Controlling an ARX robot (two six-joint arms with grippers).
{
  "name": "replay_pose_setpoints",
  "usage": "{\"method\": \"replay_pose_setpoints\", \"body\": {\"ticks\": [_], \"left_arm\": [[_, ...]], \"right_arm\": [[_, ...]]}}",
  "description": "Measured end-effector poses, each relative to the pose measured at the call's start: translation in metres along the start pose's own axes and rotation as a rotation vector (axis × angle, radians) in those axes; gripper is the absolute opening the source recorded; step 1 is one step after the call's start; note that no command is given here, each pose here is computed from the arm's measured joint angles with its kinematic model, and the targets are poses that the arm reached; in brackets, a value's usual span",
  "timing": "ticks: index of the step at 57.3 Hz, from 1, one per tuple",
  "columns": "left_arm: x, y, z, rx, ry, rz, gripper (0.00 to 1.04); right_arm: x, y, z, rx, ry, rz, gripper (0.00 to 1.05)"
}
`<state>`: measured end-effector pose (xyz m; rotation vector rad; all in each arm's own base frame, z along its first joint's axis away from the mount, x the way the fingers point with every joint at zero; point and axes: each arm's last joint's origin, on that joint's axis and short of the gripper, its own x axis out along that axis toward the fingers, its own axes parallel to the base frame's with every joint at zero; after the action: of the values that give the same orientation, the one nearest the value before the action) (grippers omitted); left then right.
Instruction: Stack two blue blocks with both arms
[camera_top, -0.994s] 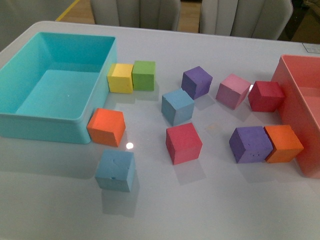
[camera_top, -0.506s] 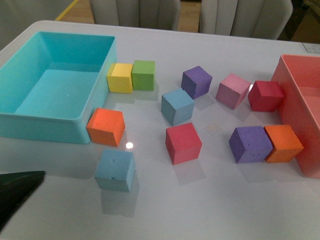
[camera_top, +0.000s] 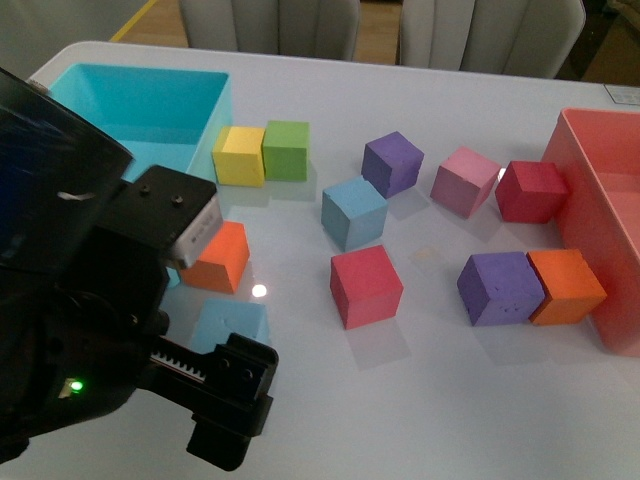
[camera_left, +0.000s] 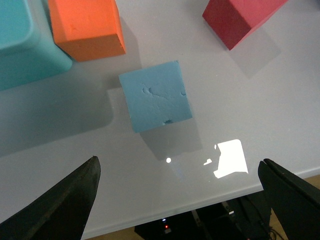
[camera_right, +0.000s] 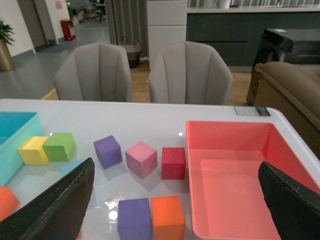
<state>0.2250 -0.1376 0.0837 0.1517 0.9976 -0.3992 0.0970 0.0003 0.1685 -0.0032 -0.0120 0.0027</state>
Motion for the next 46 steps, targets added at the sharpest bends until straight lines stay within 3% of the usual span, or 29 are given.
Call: {"method": "replay_pose_setpoints", "body": {"ticks": [46], "left_arm": [[0.049,-0.009,0.015,0.028,0.085,0.041,0.96]], "right_arm": [[0.0,0.0,0.0,0.0,0.0,0.0,0.96]]}}
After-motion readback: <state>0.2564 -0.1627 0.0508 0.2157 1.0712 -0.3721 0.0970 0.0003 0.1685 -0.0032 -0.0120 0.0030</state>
